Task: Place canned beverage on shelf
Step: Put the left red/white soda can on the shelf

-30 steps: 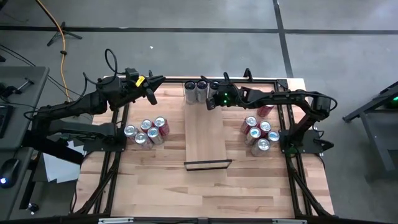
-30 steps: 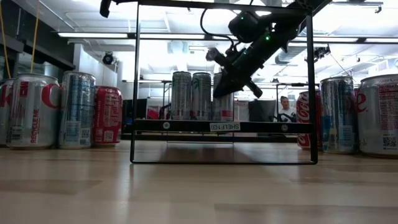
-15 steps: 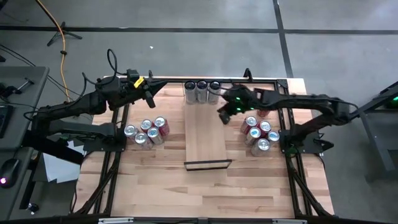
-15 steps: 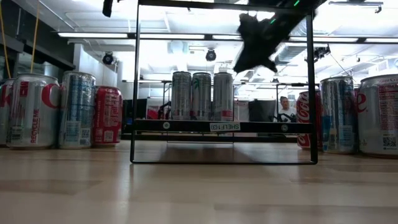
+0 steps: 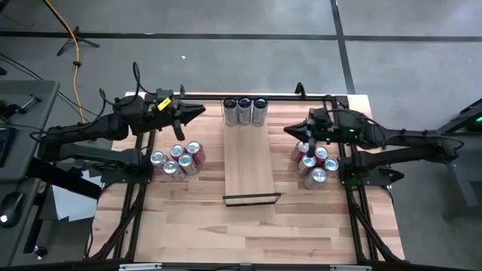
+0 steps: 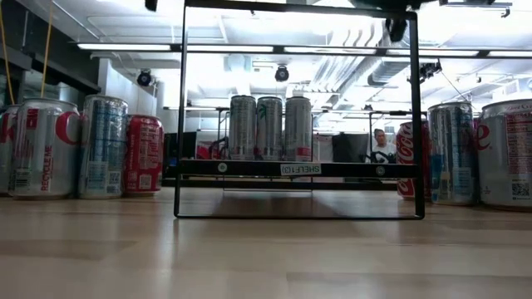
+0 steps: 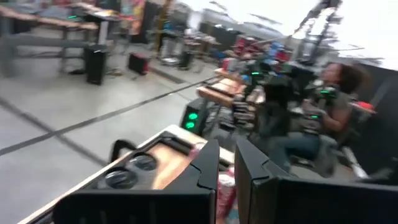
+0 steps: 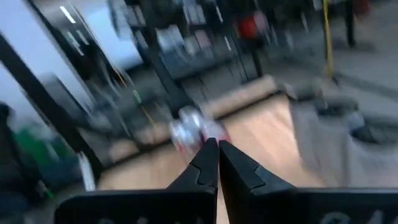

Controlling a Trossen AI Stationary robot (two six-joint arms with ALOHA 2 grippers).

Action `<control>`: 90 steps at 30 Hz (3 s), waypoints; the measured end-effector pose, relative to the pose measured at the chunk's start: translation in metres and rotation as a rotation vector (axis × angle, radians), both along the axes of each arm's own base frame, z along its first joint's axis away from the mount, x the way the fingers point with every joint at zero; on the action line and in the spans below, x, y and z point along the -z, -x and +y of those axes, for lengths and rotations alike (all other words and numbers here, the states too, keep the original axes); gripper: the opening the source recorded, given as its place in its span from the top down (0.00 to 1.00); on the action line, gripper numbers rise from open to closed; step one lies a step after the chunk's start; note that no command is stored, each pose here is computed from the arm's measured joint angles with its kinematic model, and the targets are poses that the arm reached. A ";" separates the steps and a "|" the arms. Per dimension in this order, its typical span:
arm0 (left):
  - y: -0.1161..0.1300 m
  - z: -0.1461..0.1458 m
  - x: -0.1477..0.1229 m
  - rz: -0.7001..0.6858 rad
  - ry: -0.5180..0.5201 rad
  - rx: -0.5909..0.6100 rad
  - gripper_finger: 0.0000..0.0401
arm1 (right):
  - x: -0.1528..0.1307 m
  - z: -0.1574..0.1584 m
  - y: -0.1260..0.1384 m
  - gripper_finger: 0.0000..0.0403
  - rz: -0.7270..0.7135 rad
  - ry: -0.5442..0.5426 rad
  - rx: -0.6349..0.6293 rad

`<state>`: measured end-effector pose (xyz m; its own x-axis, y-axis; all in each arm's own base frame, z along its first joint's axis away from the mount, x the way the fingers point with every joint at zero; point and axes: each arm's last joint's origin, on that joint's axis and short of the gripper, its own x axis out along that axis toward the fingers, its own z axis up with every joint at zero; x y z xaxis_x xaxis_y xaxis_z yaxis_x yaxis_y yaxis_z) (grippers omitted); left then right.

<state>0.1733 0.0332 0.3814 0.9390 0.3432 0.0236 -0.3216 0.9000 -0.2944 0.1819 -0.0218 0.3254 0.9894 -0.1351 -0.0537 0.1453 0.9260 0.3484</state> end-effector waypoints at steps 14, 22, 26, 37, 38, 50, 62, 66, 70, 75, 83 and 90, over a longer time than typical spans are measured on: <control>-0.022 -0.009 0.008 0.039 -0.030 0.030 1.00 | -0.002 0.001 0.004 1.00 -0.180 0.048 -0.029; -0.022 -0.018 0.037 -0.024 -0.023 0.101 1.00 | -0.002 0.001 0.004 1.00 -0.179 0.048 -0.029; -0.012 -0.018 0.046 -0.110 -0.031 0.095 1.00 | -0.002 0.001 0.004 1.00 -0.179 0.048 -0.029; -0.005 -0.017 0.043 -0.127 -0.049 0.084 1.00 | -0.002 0.000 0.004 1.00 -0.179 0.041 0.015; -0.005 -0.017 0.043 -0.127 -0.049 0.084 1.00 | -0.002 0.000 0.004 1.00 -0.179 0.043 0.022; -0.004 -0.016 0.043 -0.110 -0.095 0.043 1.00 | -0.002 -0.001 0.005 1.00 -0.179 0.038 0.038; -0.004 -0.013 0.048 -0.047 -0.107 -0.039 0.67 | -0.002 0.000 0.005 1.00 -0.183 0.014 0.025; -0.004 -0.013 0.046 -0.015 -0.111 -0.037 0.50 | -0.002 0.000 0.004 1.00 -0.183 0.012 0.023; -0.002 -0.014 0.035 0.052 -0.105 -0.034 0.35 | -0.002 0.001 0.004 1.00 -0.184 -0.004 -0.005; 0.000 -0.014 0.021 0.153 -0.128 -0.033 0.24 | 0.000 0.001 0.004 1.00 -0.164 -0.008 -0.021; 0.002 -0.007 -0.003 0.516 0.123 -0.121 0.23 | 0.006 0.001 0.004 1.00 -0.105 -0.015 -0.020; -0.021 0.000 0.037 0.944 0.408 -0.187 0.23 | 0.011 0.001 0.003 1.00 -0.051 -0.022 -0.019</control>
<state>0.1938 0.0336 0.3441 0.4463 0.3020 -0.8423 -0.7029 0.7009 -0.1211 0.1785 -0.0209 0.3144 0.9933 -0.1157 -0.0058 0.1094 0.9204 0.3753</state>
